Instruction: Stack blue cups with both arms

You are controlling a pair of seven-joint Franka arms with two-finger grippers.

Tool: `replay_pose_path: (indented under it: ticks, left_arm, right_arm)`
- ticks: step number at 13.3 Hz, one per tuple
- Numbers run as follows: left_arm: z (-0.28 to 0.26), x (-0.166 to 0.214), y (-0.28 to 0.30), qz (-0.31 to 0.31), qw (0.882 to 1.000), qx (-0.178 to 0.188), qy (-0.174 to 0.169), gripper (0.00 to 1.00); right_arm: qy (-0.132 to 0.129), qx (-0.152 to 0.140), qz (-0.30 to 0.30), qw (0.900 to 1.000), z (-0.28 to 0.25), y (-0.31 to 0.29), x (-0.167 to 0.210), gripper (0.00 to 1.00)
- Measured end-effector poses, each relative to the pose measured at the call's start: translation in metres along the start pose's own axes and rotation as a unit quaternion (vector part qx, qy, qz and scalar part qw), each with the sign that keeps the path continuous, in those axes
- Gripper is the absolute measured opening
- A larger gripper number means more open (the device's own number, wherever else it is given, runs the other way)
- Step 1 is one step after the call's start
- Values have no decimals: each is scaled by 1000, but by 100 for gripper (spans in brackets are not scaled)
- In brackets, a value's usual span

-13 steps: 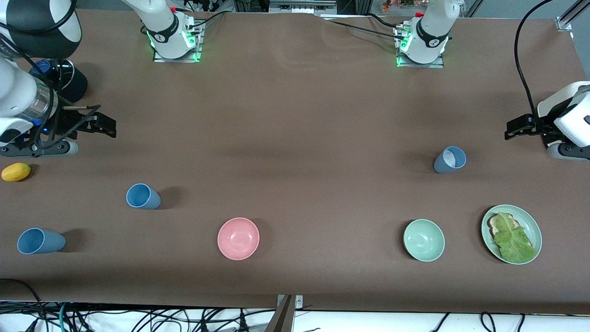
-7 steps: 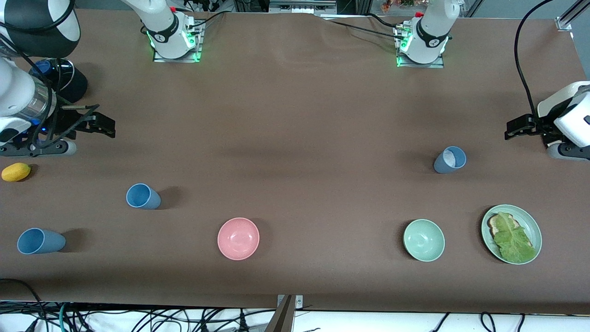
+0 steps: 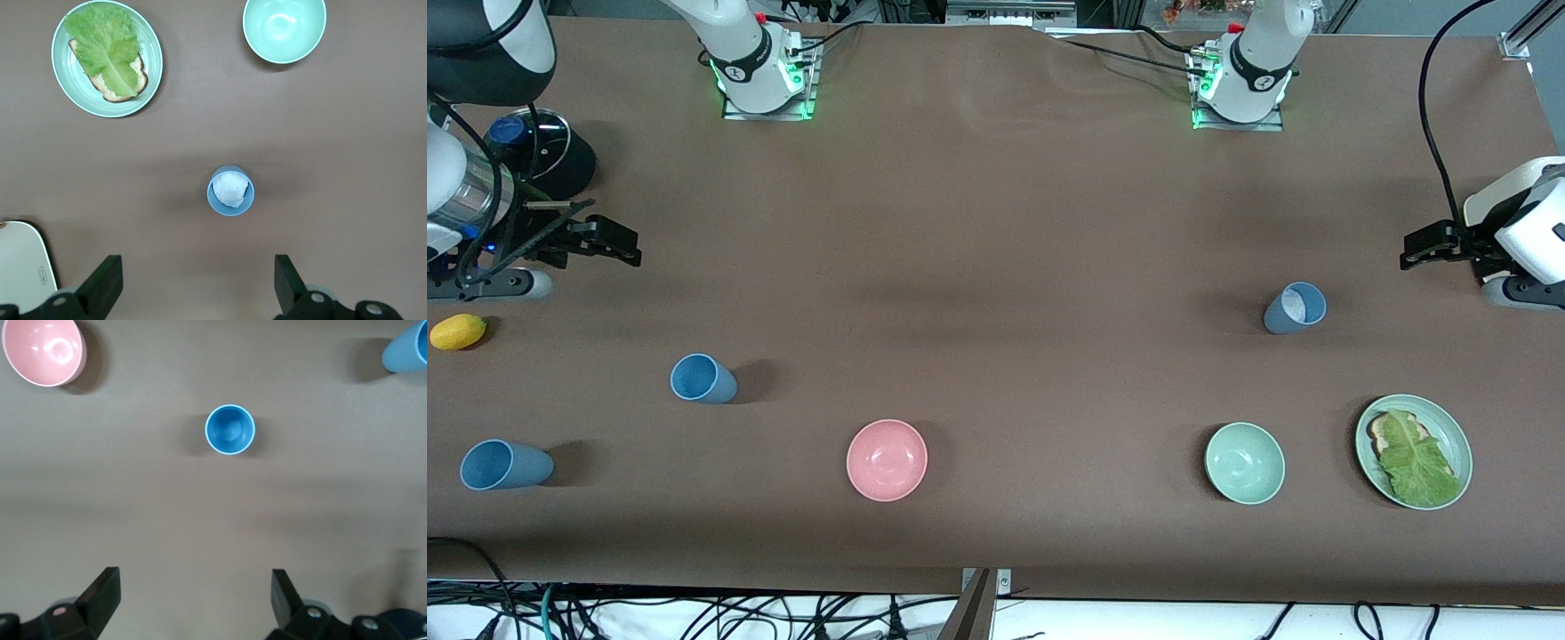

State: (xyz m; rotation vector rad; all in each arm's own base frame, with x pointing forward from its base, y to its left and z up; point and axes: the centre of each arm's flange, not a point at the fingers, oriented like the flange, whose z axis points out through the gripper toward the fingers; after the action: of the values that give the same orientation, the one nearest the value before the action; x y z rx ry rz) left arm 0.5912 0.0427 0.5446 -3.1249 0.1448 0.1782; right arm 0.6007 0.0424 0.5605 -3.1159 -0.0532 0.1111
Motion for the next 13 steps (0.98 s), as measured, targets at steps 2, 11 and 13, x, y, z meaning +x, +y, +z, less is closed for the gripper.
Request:
replay_pose_path:
  ticks: [2, 11, 13]
  left_arm:
    - [0, 0, 0, 0, 1000, 0, 0, 100]
    - [0, 0, 0, 0, 1000, 0, 0, 100]
    - [0, 0, 0, 0, 1000, 0, 0, 100]
  right_arm:
    - [0, 3, 1, 1000, 0, 1, 0, 100]
    - [-1, 4, 4, 1000, 1, 3, 1, 100]
    - [-1, 6, 4, 1000, 1, 3, 1, 100]
